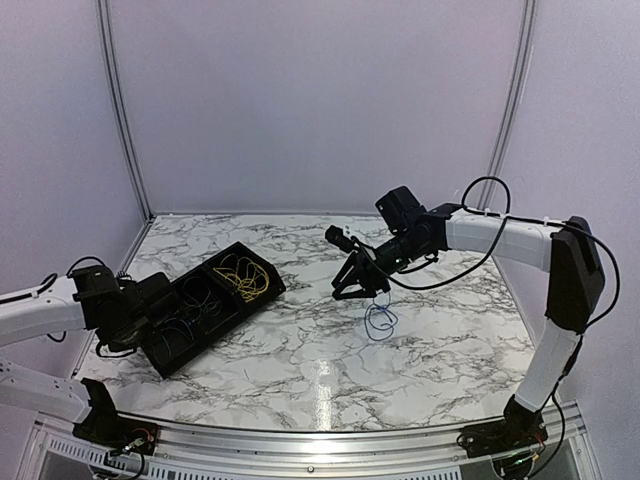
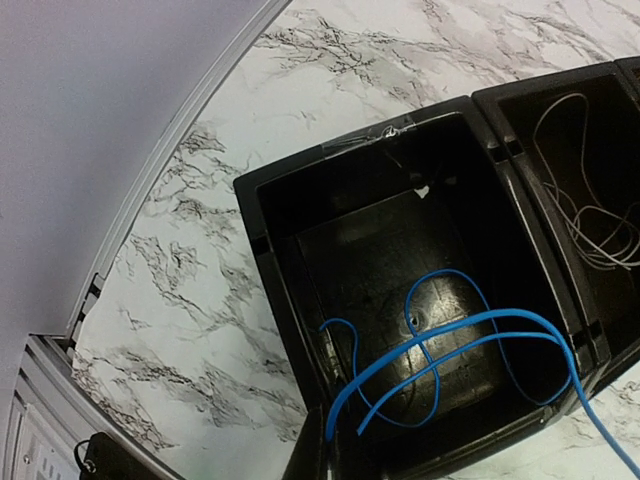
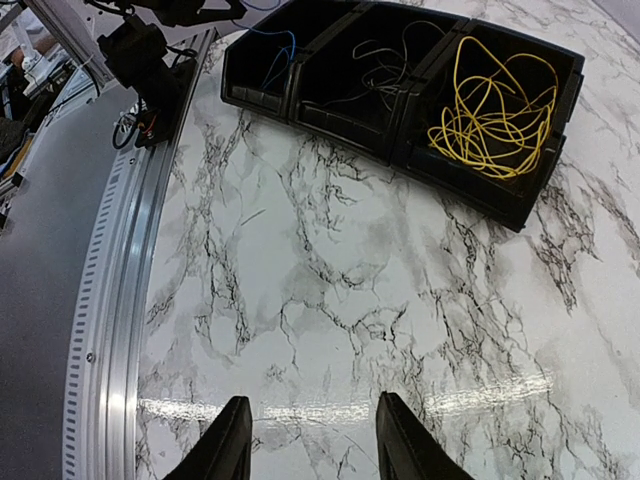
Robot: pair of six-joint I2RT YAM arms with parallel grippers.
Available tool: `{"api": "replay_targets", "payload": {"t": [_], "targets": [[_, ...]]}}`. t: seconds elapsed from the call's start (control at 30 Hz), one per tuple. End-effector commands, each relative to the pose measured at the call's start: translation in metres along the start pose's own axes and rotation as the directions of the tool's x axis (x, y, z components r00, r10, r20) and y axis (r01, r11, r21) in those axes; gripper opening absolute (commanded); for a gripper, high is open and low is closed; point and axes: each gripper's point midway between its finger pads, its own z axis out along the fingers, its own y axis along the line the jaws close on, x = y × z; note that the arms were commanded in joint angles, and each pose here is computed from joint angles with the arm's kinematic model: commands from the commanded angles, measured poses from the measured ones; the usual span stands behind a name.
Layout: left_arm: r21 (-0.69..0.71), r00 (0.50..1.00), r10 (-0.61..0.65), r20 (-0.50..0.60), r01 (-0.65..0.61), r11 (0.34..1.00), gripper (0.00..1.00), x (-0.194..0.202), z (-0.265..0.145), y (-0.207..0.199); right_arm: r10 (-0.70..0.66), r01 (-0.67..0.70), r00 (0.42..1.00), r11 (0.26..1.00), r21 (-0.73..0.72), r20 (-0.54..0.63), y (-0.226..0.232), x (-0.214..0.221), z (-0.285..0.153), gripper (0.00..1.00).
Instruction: Untangle the cables
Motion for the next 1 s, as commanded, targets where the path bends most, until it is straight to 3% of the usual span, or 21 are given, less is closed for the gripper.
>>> {"api": "replay_targets", "payload": {"t": [0.0,0.33,0.73,0.97], "targets": [[-0.011,0.997,0.073,0.025,-0.073,0.997,0.0,-0.016,0.001,-0.022,-0.002,0.002,1.0,1.0,-0.002,0.008,0.001,-0.005,-0.001,0.43],[-0.072,0.981,0.164,-0.107,-0.173,0.982,0.0,-0.001,0.04,-0.045,-0.002,0.002,1.0,1.0,0.012,-0.013,0.004,0.001,-0.004,0.43],[-0.054,0.984,0.066,-0.166,-0.076,0.996,0.0,0.006,0.046,-0.032,-0.024,0.024,0.999,0.999,0.025,-0.023,0.004,-0.001,-0.007,0.43],[-0.035,0.979,-0.05,-0.199,0.044,0.998,0.0,0.01,0.043,-0.012,-0.024,0.025,0.999,0.999,0.026,-0.028,0.001,0.0,-0.006,0.43]]}}
